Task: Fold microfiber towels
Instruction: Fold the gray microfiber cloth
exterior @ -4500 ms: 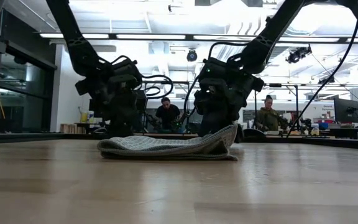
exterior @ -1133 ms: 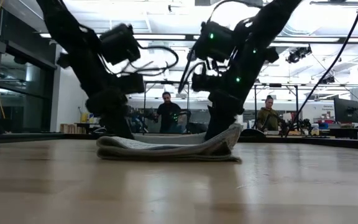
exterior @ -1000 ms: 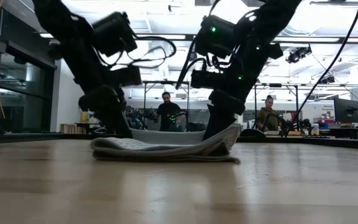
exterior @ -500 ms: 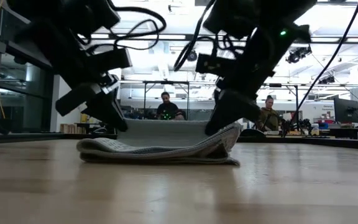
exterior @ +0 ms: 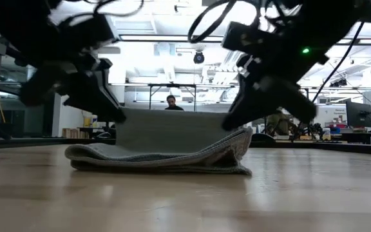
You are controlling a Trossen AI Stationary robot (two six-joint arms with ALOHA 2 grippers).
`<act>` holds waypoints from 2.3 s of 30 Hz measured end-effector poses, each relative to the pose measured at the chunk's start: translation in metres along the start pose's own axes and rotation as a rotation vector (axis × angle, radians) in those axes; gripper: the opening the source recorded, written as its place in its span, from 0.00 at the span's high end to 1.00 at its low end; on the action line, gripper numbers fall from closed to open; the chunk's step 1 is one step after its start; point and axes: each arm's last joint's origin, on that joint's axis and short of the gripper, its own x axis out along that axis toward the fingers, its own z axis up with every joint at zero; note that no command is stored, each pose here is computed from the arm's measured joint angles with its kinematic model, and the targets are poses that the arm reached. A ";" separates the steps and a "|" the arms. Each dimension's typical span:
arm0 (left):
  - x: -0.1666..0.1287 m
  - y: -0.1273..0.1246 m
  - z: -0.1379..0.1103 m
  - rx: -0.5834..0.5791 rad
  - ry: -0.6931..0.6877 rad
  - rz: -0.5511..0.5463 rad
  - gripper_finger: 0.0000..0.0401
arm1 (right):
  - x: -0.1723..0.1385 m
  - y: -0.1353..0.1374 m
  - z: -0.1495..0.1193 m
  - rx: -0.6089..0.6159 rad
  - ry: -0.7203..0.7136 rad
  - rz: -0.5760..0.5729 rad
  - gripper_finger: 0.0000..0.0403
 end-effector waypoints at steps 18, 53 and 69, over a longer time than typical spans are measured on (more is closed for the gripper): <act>-0.027 -0.034 -0.004 -0.002 -0.080 -0.099 1.00 | -0.025 0.032 0.006 -0.039 -0.151 0.112 0.99; -0.033 -0.063 -0.018 0.131 -0.123 -0.090 1.00 | -0.021 0.055 0.001 -0.189 -0.200 0.086 0.99; -0.019 -0.083 -0.016 0.146 -0.096 -0.193 1.00 | -0.024 0.060 0.000 -0.181 -0.202 0.144 0.99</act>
